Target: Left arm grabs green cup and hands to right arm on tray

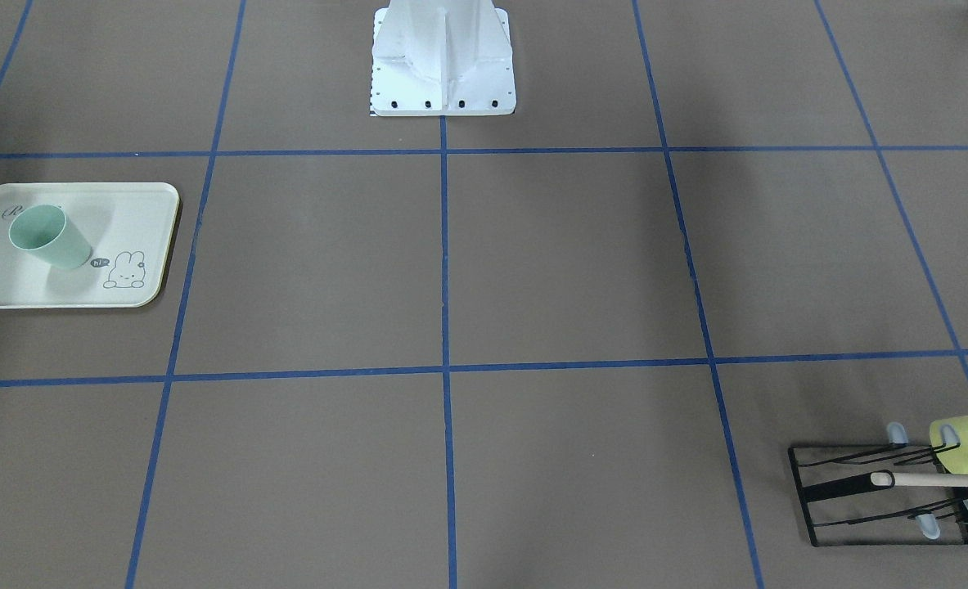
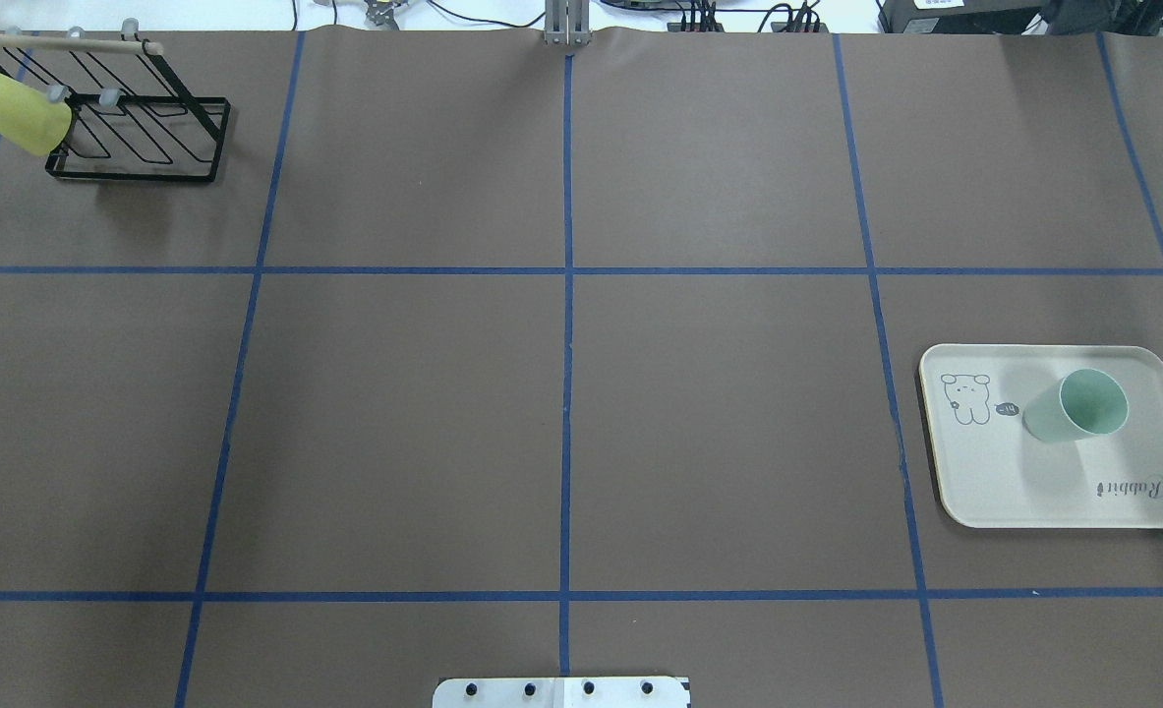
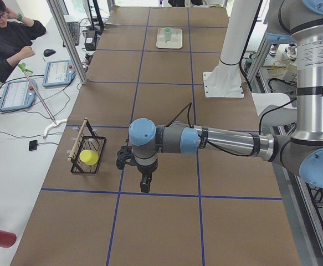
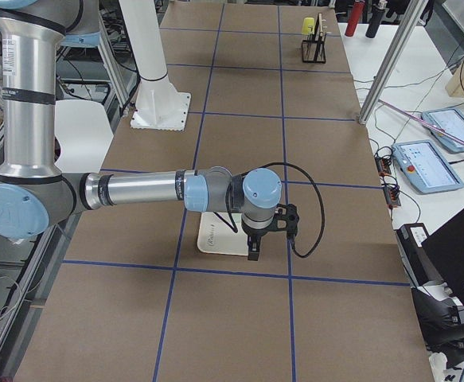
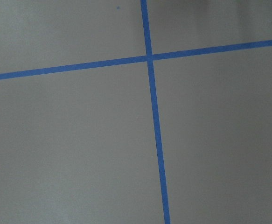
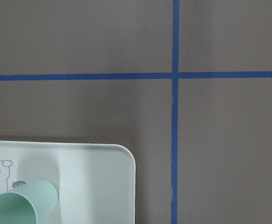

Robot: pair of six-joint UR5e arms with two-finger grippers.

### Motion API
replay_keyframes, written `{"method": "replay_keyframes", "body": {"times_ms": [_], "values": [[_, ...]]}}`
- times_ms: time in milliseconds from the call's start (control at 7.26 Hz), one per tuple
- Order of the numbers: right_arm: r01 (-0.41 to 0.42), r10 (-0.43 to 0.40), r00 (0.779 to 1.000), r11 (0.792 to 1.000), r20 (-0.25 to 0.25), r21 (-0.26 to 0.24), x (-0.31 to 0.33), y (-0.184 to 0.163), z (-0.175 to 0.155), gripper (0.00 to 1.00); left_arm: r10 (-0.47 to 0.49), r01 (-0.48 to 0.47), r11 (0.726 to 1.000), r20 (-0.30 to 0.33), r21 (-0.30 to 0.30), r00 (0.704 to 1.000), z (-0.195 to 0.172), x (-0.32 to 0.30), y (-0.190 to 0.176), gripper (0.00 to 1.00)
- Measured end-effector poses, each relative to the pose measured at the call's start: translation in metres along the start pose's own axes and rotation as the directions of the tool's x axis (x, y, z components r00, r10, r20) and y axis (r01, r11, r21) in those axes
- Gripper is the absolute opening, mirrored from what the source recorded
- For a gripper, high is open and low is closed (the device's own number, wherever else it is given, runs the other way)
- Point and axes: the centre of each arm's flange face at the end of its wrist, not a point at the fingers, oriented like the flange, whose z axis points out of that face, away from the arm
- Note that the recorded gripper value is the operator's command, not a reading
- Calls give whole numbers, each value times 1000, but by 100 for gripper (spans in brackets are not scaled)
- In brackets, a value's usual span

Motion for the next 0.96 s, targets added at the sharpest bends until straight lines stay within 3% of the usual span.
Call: {"method": "replay_keyframes", "body": {"times_ms": [964], "values": [[16, -16, 1000, 1000, -4, -5, 3, 1, 2, 100, -8, 8, 1000, 2, -7, 1000, 3, -4, 1, 100]]}}
